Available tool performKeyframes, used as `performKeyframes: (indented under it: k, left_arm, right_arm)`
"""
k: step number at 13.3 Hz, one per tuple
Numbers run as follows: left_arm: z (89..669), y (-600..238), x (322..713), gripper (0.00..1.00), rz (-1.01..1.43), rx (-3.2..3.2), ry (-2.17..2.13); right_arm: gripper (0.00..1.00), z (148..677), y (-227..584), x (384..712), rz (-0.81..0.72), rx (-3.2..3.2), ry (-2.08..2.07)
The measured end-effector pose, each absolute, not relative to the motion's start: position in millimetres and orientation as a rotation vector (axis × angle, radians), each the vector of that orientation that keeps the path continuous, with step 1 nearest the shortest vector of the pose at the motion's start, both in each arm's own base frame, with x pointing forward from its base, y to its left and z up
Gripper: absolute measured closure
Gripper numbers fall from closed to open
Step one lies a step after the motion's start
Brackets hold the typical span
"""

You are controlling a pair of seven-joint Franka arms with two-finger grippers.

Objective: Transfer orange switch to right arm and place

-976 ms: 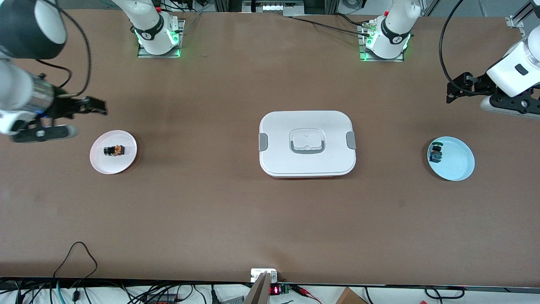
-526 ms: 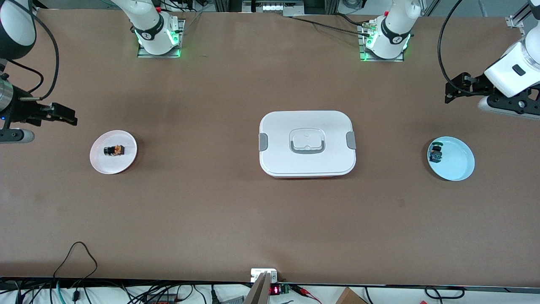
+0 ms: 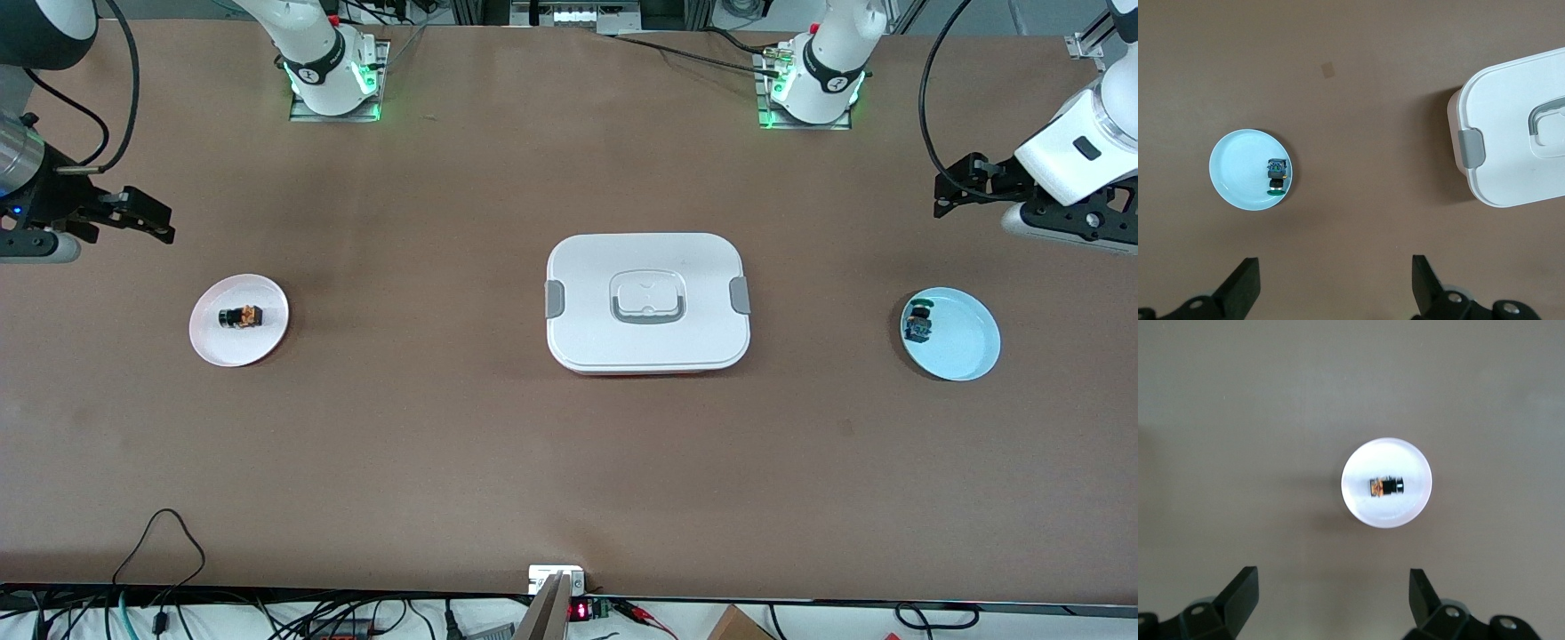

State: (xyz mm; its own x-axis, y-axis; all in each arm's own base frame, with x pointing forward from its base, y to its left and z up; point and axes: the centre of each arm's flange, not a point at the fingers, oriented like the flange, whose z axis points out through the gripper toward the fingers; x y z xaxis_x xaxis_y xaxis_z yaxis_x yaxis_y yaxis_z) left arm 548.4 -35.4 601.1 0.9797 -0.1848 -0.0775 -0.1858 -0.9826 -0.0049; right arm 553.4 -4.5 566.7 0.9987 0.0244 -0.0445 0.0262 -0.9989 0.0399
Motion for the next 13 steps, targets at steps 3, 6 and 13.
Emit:
performKeyframes:
  k: [3, 6, 13]
  left_arm:
    - [600.0, -36.0, 548.9, 0.0, 0.123, -3.113, 0.293]
    - [601.2, -39.7, 557.4, 0.0, 0.108, -3.113, 0.302]
    - [595.8, -52.3, 580.2, 0.0, 0.096, -3.112, 0.331]
  right_arm:
    - [0.0, 574.6, -7.7, 549.6, -0.071, 3.1, 0.105]
    - [0.0, 586.4, -11.7, 549.5, -0.051, 3.101, 0.103]
    - [0.0, 597.0, -9.8, 547.8, -0.054, 3.101, -0.009]
